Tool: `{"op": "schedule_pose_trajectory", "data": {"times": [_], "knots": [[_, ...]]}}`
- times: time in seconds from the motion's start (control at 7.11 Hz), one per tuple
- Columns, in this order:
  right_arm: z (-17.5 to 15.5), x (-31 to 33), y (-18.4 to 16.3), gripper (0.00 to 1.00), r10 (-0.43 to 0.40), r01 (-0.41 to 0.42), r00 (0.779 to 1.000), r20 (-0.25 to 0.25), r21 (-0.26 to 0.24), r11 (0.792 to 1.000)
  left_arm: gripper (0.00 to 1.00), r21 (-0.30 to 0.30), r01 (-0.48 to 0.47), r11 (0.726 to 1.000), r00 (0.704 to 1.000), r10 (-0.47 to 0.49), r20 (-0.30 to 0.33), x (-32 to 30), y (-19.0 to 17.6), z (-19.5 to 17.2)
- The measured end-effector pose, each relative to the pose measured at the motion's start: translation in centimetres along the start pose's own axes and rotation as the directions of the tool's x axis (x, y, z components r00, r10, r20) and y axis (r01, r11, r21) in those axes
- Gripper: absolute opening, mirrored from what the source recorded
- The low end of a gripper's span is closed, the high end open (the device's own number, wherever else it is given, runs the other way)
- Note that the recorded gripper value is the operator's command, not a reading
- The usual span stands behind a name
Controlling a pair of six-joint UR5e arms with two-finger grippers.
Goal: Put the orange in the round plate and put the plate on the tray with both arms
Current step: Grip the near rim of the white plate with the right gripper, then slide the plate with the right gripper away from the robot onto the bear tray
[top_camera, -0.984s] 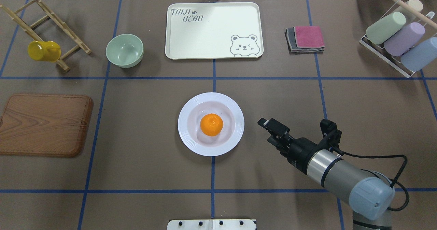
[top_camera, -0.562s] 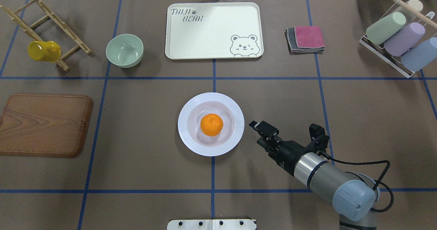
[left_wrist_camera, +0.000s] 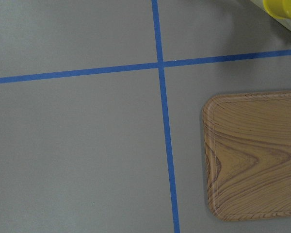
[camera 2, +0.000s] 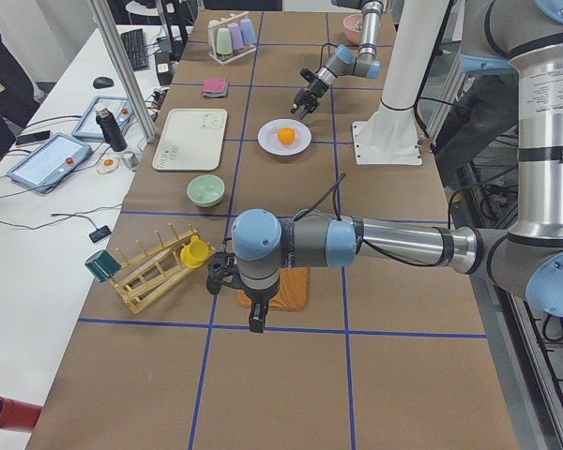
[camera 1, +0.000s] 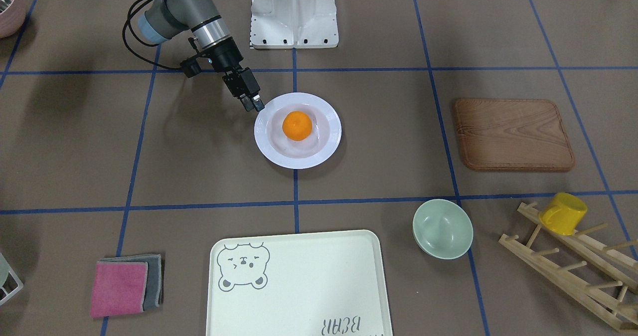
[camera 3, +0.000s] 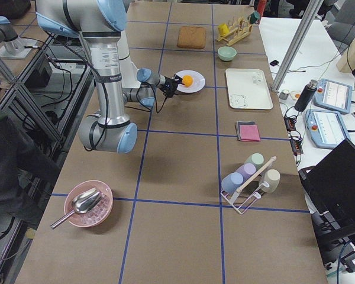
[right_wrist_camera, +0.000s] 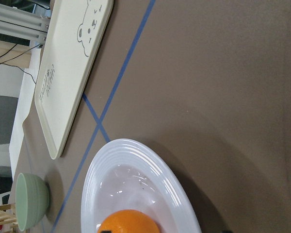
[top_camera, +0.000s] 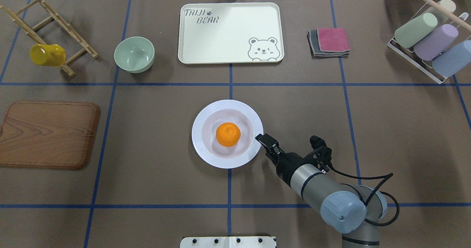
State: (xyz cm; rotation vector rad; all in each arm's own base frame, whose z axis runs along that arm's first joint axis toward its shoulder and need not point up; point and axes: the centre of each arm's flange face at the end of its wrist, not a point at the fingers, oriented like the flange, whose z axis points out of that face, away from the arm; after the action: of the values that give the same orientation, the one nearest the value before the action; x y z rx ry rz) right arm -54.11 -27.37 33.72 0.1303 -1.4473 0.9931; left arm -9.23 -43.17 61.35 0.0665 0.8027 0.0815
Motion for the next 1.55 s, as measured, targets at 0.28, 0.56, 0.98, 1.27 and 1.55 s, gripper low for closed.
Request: {"op": "schedule_pose_trajectory", "data": {"times": [0.28, 0.56, 0.98, 1.27, 1.55], "knots": [[1.2, -0.2, 1.0, 0.57, -0.001, 0.001, 1.000, -0.003, 0.004, 1.000, 0.99, -0.002, 0.003, 1.000, 1.000, -0.003, 0.000, -0.1, 0.0, 0.1], [2.5, -1.0, 2.4, 0.45, 0.005, -0.005, 1.000, 0.005, 0.001, 1.000, 0.99, -0.003, 0.004, 1.000, 1.000, -0.004, -0.001, -0.1, 0.0, 0.1], [3.2, -1.2, 2.9, 0.00, 0.031, -0.031, 0.999, 0.012, 0.008, 0.999, 0.99, -0.001, 0.002, 1.000, 1.000, -0.002, 0.000, 0.0, 0.0, 0.0], [3.1, -2.3, 2.9, 0.00, 0.064, -0.065, 0.997, 0.049, 0.028, 0.997, 0.99, 0.001, 0.001, 1.000, 1.000, -0.001, 0.000, 0.1, 0.0, -0.1], [2.9, -3.6, 2.5, 0.00, 0.113, -0.120, 0.987, 0.113, 0.061, 0.991, 0.99, 0.002, 0.001, 1.000, 1.000, -0.001, 0.000, 0.1, 0.1, -0.2]]}}
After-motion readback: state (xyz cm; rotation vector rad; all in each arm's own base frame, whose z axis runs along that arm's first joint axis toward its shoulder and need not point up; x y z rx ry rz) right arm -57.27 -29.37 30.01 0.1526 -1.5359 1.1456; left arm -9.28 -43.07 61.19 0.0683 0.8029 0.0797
